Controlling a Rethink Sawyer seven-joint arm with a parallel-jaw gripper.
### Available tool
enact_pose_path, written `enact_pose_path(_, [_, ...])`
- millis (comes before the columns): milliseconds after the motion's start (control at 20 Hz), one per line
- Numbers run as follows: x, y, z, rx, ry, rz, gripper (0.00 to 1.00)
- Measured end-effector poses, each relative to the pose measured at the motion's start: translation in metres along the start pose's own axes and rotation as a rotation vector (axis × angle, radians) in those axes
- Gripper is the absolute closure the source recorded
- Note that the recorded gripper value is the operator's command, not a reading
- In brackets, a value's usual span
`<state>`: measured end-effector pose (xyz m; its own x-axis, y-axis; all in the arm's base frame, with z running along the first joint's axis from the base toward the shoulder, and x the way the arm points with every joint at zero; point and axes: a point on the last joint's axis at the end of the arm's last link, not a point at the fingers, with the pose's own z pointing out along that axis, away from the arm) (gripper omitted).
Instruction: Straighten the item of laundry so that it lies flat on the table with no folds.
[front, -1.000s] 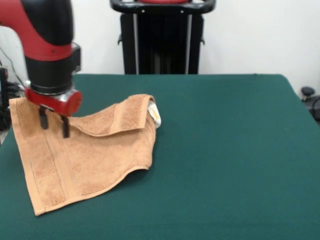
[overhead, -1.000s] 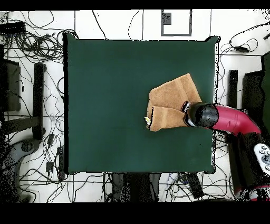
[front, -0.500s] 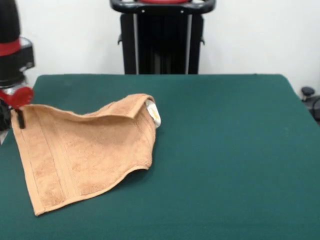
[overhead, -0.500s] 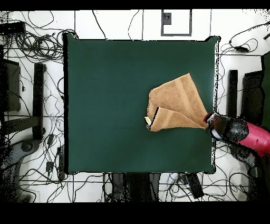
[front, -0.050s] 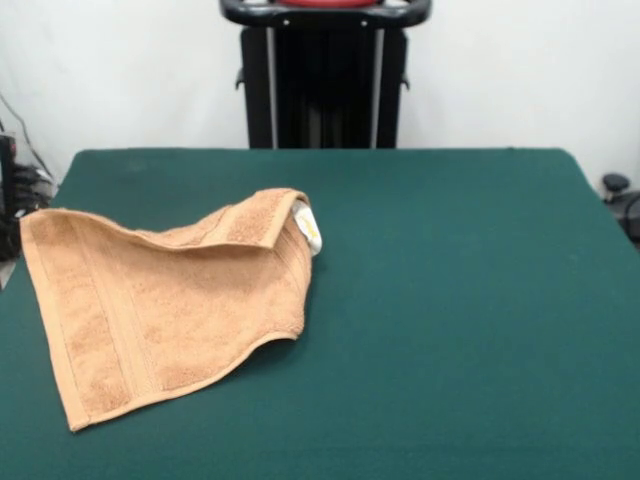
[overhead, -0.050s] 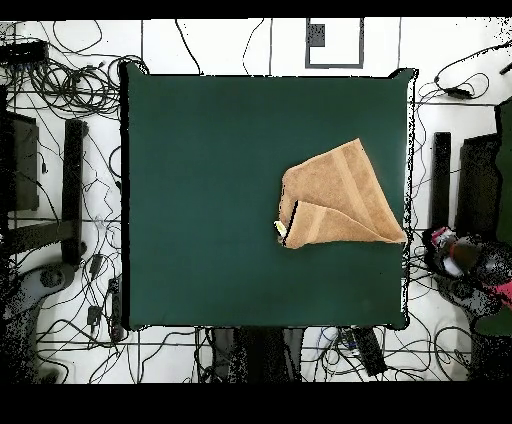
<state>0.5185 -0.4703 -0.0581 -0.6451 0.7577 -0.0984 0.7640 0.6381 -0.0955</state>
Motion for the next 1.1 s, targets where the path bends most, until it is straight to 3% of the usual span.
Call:
enact_pose_path(300, [-0.05, -0.043, 0.029, 0.003, -0.013, 0.059, 0.0])
enact_pose_path(550, [-0.086, -0.066, 0.044, 0.022, 0.028, 0.048, 0.0])
enact_pose_path(850, [-0.129, -0.079, 0.048, 0.02, 0.064, -0.032, 0.0])
enact_pose_path(1000, [-0.161, -0.093, 0.046, 0.041, 0.048, -0.14, 0.0])
enact_pose_path(1100, [-0.172, -0.102, 0.047, 0.058, 0.038, -0.172, 0.0])
